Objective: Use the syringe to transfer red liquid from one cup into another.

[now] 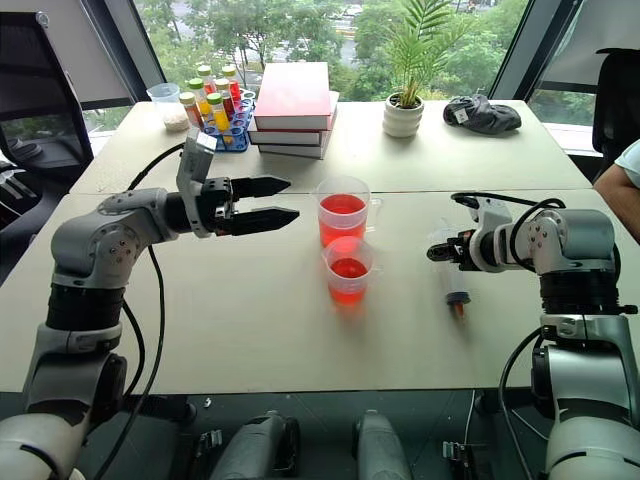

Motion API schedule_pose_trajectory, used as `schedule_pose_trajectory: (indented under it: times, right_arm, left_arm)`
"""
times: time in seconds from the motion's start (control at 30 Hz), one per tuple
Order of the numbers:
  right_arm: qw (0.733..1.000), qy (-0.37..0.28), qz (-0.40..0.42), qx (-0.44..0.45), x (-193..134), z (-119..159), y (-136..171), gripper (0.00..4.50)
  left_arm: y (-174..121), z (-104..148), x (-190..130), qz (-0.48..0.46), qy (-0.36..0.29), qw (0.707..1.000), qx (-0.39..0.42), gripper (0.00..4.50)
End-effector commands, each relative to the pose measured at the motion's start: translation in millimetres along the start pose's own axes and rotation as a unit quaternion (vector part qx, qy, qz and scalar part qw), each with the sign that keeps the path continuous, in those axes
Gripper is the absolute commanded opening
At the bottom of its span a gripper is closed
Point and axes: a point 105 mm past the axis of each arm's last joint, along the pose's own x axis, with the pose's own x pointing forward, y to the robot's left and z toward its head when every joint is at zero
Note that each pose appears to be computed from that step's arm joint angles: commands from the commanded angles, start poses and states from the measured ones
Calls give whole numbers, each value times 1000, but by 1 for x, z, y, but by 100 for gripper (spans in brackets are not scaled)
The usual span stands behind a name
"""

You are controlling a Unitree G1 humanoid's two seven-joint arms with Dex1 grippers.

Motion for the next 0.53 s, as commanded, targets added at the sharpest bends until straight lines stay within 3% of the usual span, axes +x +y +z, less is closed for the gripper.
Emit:
schedule_pose_trajectory:
  times: [0.03, 0.27, 0.43, 0.53]
  right_arm:
    - [999, -42, 14, -21, -19, 20, 6, 446]
    - [980, -132, 57, -134, -89, 35, 29, 446]
    - [931, -191, 171, -260, -153, 14, 75, 446]
    - [918, -191, 189, -293, -167, -3, 83, 446]
  left_arm:
    - [-8, 9, 0, -10, -4, 1000, 21, 450]
    - [-8, 8, -5, -5, 7, 1000, 21, 450]
    - [-8, 5, -11, -1, 23, 1000, 21, 450]
    - [-8, 3, -15, 3, 31, 999, 25, 450]
